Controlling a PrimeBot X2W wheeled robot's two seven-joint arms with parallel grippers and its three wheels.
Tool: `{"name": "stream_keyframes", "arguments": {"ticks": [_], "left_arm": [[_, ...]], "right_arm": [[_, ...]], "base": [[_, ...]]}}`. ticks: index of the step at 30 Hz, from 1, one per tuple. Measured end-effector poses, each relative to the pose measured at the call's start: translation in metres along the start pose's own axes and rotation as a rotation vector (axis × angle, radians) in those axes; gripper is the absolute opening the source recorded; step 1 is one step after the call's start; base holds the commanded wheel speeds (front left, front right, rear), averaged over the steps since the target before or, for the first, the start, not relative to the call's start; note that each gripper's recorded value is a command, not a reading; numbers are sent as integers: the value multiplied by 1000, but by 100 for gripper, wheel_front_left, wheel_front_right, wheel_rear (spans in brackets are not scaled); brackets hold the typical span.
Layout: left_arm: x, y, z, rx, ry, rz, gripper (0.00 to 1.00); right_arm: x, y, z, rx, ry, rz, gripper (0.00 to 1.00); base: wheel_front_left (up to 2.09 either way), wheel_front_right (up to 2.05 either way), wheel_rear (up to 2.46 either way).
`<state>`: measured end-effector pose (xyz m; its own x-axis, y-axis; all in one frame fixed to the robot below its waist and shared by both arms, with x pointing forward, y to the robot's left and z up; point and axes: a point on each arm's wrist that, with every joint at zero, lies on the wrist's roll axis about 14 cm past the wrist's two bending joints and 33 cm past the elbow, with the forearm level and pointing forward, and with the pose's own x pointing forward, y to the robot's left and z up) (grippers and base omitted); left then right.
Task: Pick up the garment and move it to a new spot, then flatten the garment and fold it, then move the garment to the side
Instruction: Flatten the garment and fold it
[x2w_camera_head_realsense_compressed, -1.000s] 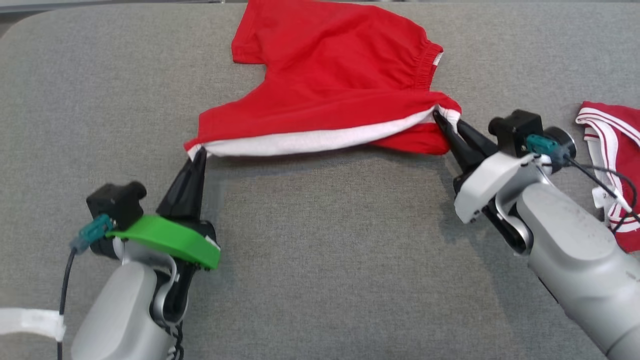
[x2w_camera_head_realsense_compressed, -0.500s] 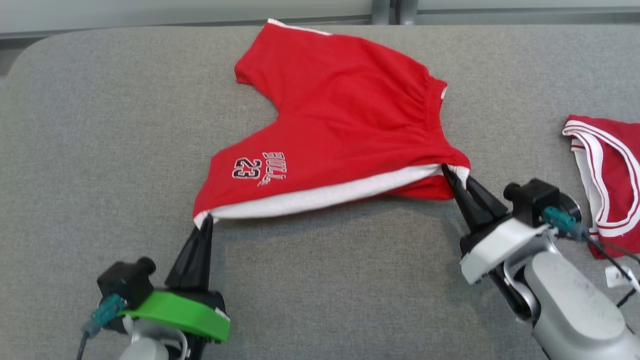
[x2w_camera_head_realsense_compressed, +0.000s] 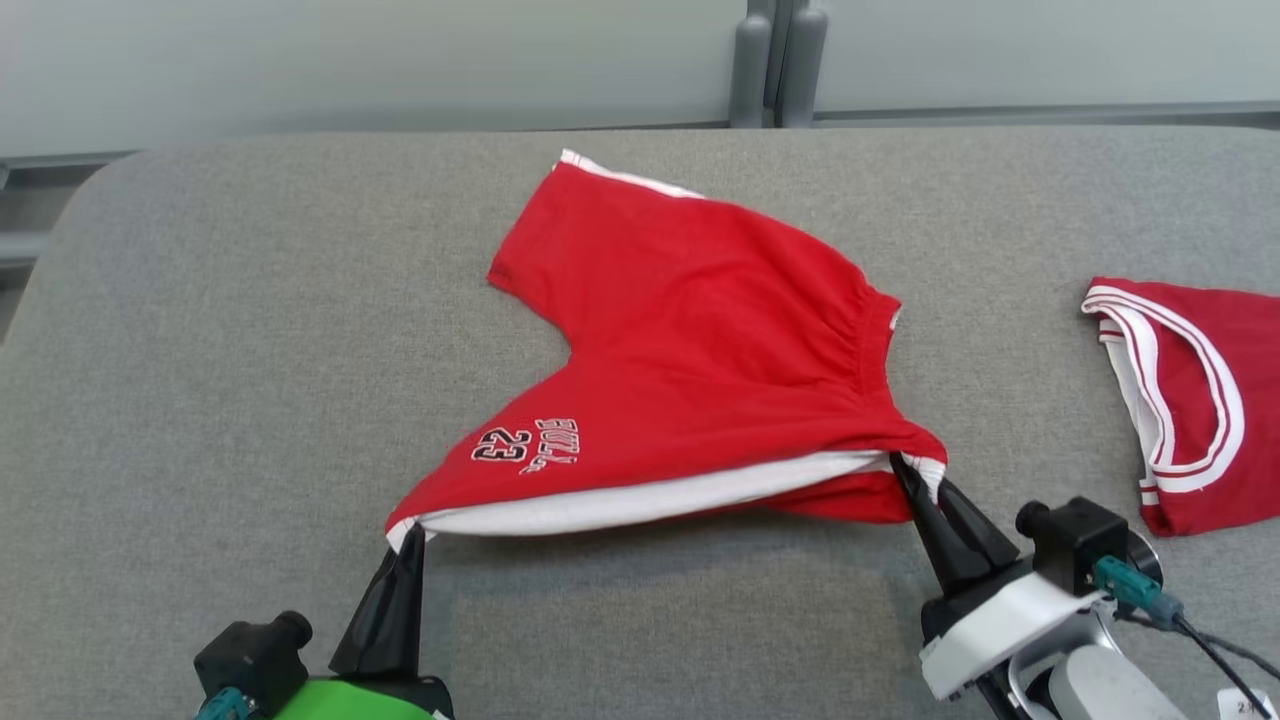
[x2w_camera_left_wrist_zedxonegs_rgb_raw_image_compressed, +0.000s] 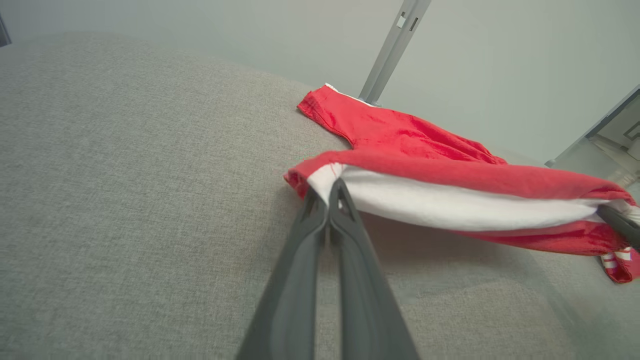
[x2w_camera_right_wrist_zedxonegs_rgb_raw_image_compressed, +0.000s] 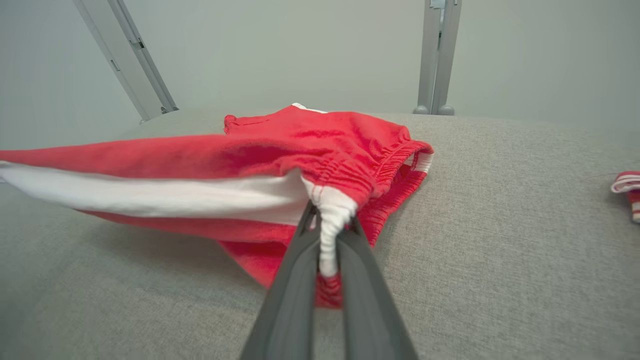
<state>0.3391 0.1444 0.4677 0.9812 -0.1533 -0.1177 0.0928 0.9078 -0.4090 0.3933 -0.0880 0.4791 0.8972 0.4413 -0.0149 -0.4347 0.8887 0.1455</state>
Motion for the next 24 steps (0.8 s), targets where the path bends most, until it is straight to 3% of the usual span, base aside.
{"name": "stream_keyframes", "arguments": {"ticks": [13, 24], "left_arm": [[-23, 0, 14, -8, -36, 21, 0], [-32, -3, 16, -10, -30, 29, 0]], "right_arm": [[-35, 13, 20, -3, -38, -28, 0], [-46, 22, 12, 20, 8, -22, 0]], "base": [[0, 0, 0], [0, 0, 0]]}}
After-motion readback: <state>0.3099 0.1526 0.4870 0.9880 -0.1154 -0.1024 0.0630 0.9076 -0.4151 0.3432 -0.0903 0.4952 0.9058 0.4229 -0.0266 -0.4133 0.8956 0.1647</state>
